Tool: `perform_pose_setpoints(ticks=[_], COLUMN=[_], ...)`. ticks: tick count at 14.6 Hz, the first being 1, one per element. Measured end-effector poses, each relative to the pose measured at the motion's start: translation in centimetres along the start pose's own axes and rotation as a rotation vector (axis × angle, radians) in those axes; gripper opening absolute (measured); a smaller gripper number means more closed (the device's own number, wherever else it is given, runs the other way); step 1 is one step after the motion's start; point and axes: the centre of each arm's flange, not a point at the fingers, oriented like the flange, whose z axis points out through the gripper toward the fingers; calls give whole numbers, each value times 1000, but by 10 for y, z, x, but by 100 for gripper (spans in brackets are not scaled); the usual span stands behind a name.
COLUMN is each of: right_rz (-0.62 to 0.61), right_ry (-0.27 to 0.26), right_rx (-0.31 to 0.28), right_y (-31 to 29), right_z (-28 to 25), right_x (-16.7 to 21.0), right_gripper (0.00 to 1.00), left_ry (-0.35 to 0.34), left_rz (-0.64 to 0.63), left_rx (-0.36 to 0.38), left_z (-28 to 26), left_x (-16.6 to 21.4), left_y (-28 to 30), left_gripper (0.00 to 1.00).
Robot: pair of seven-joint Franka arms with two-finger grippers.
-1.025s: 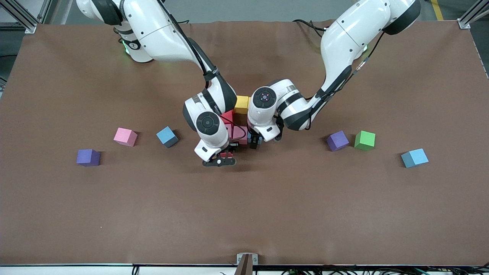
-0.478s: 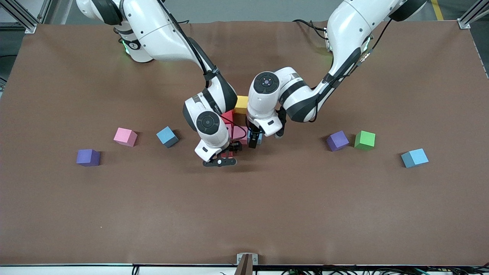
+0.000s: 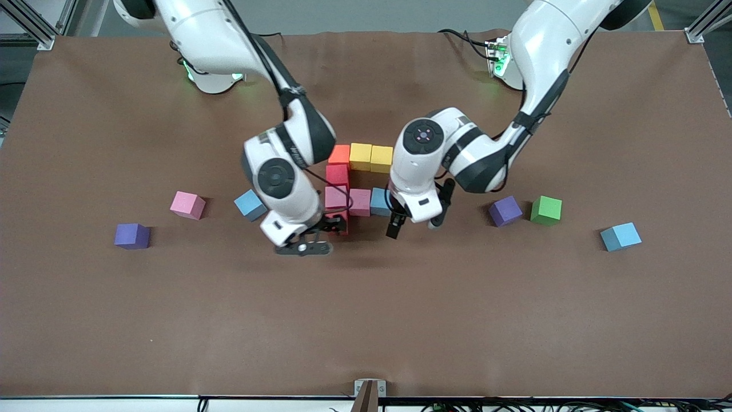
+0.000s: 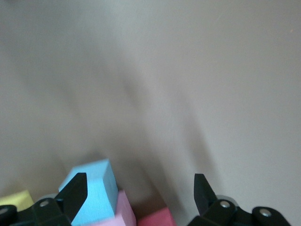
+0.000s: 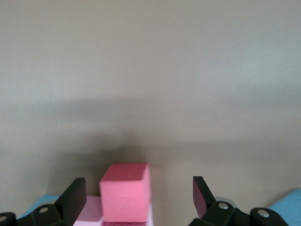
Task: Arrange 11 blocks into digit 3
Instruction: 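Reach the right gripper to pink while the left gripper reaches purple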
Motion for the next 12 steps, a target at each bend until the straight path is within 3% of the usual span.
perform_pose_setpoints(ticks=[7,12], right_rz=[232,266], right_ry=[-68,-113], right_rx=[-27,-19], right_y=[160,307], right_z=[-17,-18], right_x=[52,59], right_gripper=[100,100], left_ry=[30,33], left_rz=[245,460], left_rx=[45,194], left_z=[2,12], left_x=[121,183], left_y=[13,-5], left_gripper=[100,100])
